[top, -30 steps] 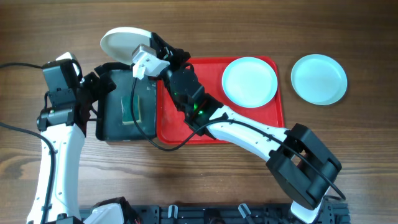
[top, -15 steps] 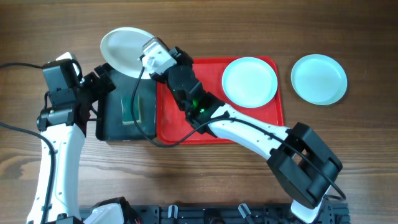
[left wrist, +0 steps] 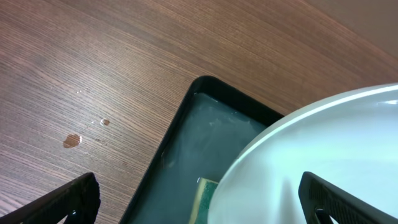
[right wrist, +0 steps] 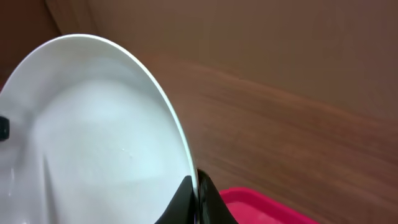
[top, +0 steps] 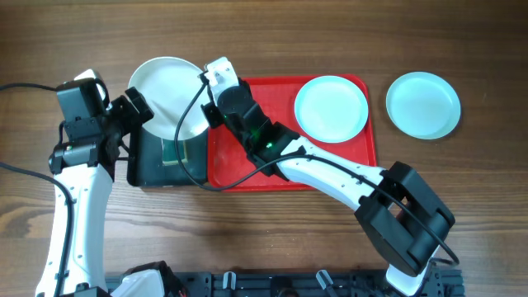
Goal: Clean dirty plates on tray and stack at the side
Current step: 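Carry the white plate right and stack it on the teal plate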
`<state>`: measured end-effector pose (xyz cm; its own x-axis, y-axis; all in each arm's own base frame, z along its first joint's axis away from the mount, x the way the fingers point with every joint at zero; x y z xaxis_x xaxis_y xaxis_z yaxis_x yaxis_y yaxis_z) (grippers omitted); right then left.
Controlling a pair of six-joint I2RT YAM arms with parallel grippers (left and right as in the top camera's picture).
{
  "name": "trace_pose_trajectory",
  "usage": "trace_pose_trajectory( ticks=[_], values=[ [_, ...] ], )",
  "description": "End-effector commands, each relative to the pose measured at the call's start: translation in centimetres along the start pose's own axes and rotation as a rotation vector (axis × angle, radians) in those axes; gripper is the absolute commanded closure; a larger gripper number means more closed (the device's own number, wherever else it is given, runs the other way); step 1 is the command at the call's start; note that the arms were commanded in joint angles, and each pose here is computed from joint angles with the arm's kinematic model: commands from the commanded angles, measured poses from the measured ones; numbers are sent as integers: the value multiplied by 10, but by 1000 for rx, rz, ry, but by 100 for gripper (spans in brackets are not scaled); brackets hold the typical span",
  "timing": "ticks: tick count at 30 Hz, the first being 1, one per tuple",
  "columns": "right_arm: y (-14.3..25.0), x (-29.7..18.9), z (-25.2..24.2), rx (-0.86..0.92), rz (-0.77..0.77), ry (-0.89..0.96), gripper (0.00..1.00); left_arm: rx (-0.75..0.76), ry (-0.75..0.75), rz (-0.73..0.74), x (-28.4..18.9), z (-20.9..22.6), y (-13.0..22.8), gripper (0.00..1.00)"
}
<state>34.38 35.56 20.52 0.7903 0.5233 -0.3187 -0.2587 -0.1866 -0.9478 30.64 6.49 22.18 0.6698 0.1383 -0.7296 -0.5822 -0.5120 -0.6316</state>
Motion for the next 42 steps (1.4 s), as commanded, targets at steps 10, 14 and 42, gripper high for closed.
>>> trace_pose_trajectory(
  ticks=[10,14,42],
  values=[
    [-5,-29,-77,357,250,-128,96,-10,0,-17,-2,-1,-5,0],
    [3,-38,-120,477,332,-288,96,-10,0,-17,-2,-1,-5,0],
    [148,-255,-427,1170,616,1046,95,-9,0,-17,-2,-1,-5,0]
  ],
)
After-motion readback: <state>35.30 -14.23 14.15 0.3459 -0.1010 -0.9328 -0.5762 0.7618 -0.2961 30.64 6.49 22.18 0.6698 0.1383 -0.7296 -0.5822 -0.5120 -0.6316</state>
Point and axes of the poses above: each gripper's point midway between its finger pads, its own x axis out along the fingers, its own z axis along the line the jaws close on, y = z × x, the point moved 8 cm from there along -x, back along the fingers, and after that the axes turned 3 degrees about -x, right-handed, at the moved point
